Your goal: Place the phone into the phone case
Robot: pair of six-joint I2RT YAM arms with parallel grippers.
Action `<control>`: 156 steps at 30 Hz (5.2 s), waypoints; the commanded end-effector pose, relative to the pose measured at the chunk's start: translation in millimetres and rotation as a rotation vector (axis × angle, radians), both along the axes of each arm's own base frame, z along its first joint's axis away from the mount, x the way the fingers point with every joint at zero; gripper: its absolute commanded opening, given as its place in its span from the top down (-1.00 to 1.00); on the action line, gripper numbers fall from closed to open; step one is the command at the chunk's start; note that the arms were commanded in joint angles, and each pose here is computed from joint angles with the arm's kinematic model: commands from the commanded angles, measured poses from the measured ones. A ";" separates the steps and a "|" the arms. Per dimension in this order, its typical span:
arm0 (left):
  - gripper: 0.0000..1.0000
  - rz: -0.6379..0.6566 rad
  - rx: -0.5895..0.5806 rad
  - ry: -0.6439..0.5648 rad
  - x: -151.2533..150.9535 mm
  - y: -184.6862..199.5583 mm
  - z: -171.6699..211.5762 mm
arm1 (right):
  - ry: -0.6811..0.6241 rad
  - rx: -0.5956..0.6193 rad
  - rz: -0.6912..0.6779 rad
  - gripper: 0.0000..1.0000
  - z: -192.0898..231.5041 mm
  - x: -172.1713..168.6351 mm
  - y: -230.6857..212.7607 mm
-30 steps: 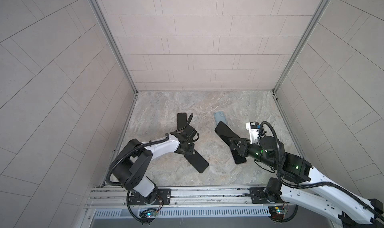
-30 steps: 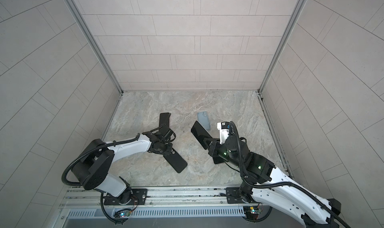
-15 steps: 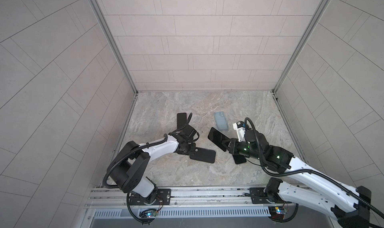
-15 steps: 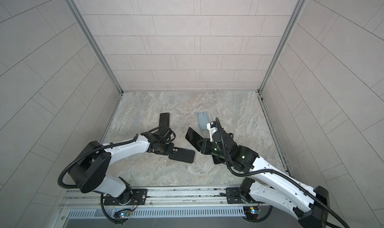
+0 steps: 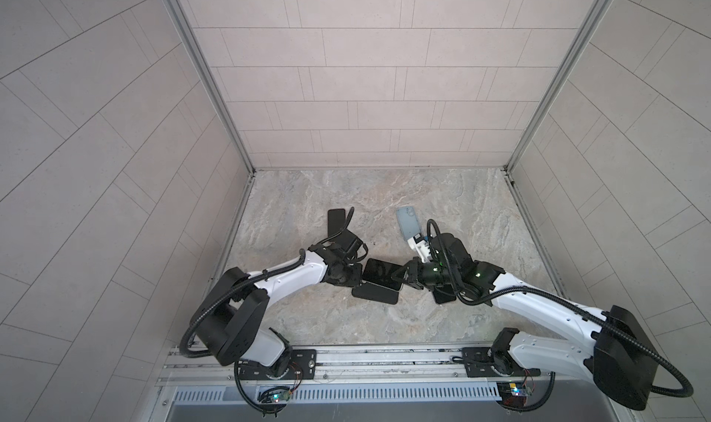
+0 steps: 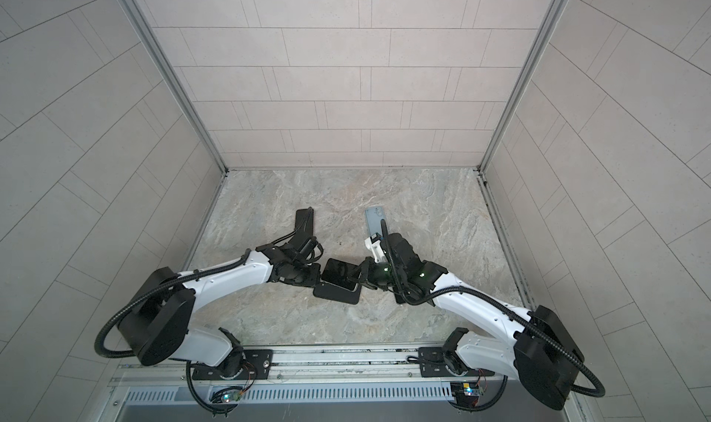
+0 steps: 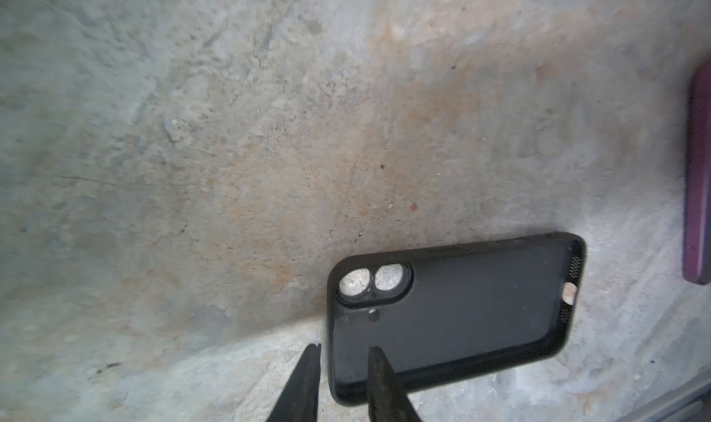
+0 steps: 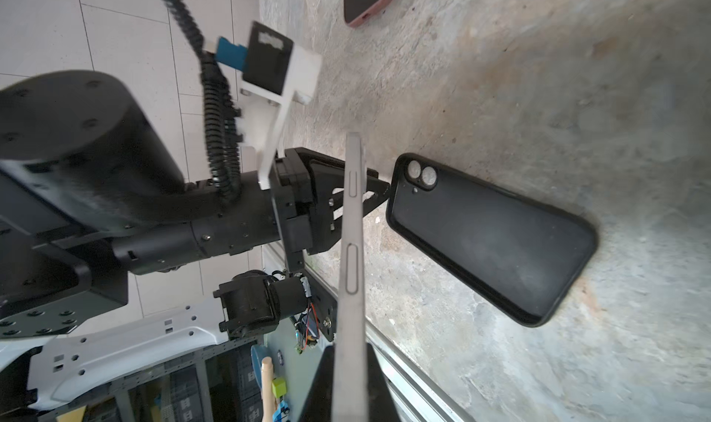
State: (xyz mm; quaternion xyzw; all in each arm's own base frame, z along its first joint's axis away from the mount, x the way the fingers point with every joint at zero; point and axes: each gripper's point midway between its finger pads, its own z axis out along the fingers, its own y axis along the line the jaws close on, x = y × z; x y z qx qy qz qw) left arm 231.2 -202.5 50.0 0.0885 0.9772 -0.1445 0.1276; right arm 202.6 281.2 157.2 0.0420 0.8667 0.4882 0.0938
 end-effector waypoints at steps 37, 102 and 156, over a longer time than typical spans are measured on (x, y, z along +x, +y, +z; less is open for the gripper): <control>0.37 0.221 -0.314 0.069 -1.4 5.2 -9.4 | 0.202 0.013 0.163 1.00 -67.8 7.7 14.1; 0.29 0.230 -0.383 0.111 -10.2 -1.9 -15.2 | 0.164 -0.324 0.180 -0.06 -98.9 -9.4 -20.9; 0.31 0.174 -0.309 0.088 -13.6 -0.5 -16.2 | 0.041 -0.541 0.173 0.11 -107.3 -11.8 -17.2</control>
